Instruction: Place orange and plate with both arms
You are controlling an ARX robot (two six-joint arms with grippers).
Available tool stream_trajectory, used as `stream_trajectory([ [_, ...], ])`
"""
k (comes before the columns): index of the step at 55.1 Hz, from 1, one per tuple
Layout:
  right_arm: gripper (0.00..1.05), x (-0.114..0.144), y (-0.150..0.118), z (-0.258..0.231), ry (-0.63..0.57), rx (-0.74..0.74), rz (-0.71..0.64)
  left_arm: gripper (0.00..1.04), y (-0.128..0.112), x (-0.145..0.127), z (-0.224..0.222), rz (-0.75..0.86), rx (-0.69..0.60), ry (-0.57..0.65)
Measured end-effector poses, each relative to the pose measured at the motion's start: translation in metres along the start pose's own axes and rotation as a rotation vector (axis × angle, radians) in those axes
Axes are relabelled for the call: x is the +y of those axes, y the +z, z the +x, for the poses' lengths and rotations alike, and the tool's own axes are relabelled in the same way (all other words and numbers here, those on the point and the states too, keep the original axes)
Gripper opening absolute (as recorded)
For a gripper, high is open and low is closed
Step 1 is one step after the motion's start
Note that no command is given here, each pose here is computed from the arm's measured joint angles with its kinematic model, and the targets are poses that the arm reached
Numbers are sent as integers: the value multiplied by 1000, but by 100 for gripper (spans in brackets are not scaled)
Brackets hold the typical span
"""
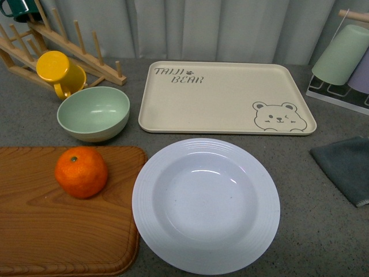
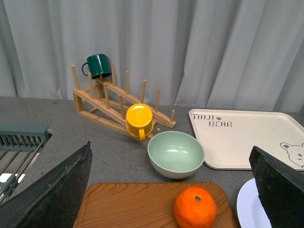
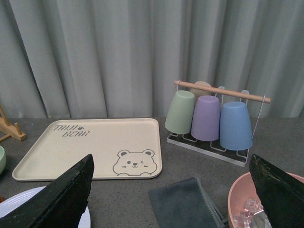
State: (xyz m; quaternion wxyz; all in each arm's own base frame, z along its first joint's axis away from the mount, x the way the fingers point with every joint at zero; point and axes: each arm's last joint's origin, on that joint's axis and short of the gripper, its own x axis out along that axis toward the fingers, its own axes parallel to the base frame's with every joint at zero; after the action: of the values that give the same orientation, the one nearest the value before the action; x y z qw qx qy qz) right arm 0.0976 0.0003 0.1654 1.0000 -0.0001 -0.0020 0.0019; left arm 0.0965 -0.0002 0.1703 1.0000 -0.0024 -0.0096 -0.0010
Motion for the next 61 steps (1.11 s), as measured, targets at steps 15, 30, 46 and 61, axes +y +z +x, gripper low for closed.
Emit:
stream_trajectory([
  [15, 96, 0, 0, 0, 0, 0, 0, 98, 0, 0, 0, 0, 0, 0],
  [30, 96, 0, 0, 0, 0, 0, 0, 98, 0, 0, 0, 0, 0, 0],
  [46, 96, 0, 0, 0, 0, 0, 0, 98, 0, 0, 0, 0, 0, 0],
  [61, 96, 0, 0, 0, 0, 0, 0, 98, -5, 0, 3, -68, 158, 242],
])
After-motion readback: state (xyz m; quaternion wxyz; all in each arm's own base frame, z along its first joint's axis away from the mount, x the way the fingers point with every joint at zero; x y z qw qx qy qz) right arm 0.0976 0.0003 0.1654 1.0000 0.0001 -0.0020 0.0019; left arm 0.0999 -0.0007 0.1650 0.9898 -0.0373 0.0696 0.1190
